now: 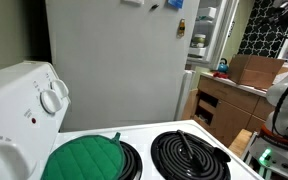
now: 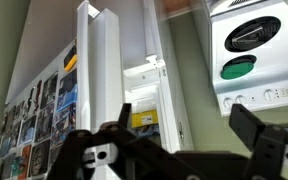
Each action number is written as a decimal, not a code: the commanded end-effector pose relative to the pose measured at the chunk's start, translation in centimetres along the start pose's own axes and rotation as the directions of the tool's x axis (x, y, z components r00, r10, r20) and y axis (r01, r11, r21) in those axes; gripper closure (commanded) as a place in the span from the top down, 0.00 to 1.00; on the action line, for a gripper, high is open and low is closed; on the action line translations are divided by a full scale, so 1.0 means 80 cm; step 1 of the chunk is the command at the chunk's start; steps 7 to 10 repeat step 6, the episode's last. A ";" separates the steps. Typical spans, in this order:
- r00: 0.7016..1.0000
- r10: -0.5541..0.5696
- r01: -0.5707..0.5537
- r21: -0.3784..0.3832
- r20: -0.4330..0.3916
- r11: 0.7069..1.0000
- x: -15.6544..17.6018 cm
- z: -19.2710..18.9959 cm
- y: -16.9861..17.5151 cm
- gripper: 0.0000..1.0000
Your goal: Open the top section of the fridge
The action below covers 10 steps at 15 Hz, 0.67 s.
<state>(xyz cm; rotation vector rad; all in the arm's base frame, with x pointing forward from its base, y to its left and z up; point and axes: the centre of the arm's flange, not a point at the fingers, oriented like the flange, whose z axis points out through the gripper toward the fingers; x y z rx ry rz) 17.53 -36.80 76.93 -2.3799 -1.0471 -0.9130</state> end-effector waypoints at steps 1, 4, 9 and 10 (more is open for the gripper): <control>1.000 -0.002 0.002 -0.002 0.001 1.000 0.001 -0.001 -0.001 1.00; 1.000 -0.005 0.005 0.003 -0.001 1.000 0.001 0.001 0.001 1.00; 1.000 -0.006 0.006 0.006 0.000 1.000 0.002 0.002 0.002 1.00; 1.000 -0.006 0.006 0.006 0.000 1.000 0.002 0.002 0.002 1.00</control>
